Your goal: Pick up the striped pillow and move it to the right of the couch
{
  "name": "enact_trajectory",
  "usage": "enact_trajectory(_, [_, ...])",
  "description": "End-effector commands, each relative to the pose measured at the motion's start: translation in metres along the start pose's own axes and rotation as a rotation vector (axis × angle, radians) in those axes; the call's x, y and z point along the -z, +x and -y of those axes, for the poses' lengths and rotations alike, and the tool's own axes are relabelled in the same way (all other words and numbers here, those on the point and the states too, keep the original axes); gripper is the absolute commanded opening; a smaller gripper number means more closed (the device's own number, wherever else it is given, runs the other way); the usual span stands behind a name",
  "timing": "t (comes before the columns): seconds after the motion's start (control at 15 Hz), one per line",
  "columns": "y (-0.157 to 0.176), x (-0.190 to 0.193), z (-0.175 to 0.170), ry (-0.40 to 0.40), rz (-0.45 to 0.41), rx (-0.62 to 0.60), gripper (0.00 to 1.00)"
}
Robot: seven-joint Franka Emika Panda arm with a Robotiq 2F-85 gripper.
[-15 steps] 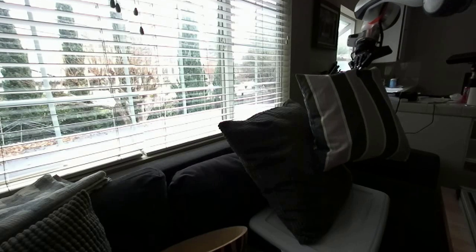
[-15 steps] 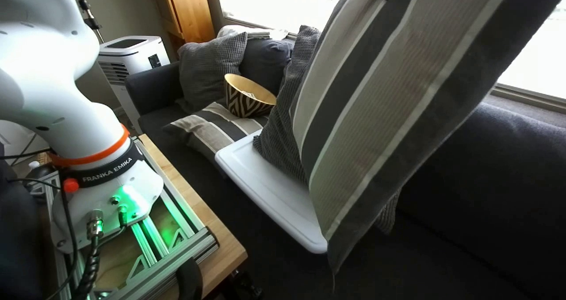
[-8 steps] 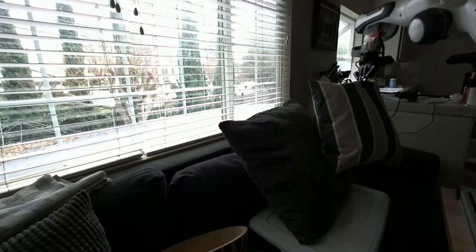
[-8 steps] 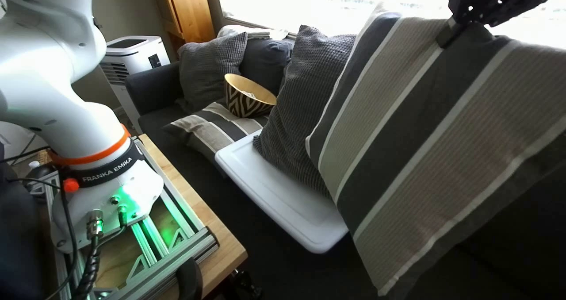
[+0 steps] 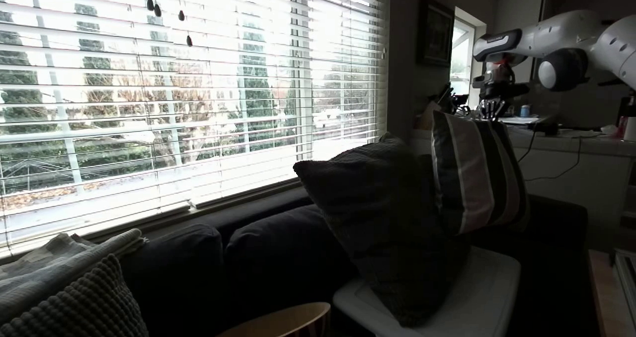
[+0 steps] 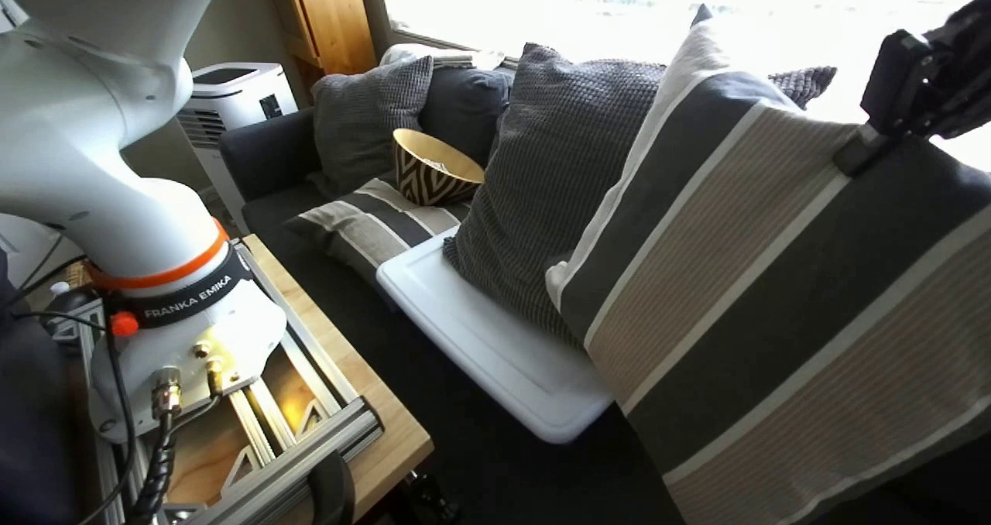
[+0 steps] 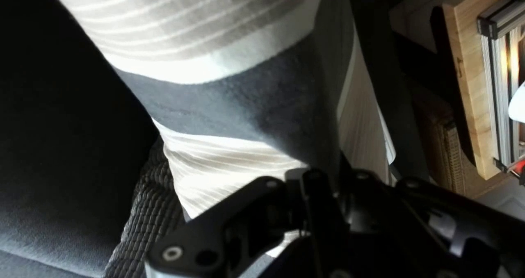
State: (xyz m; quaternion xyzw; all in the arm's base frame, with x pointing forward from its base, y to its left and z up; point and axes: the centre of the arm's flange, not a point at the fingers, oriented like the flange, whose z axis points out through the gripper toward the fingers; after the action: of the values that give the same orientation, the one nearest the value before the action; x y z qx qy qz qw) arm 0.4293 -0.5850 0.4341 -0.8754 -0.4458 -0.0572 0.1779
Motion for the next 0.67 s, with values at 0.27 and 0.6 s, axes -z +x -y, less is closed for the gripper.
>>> enact_trajectory(0.27, [-0.024,-0.001,0.001,-0.008,0.023,-0.019,0.08])
enact_trajectory(0.6, [-0.022,0.002,0.001,-0.015,0.029,-0.018,0.08])
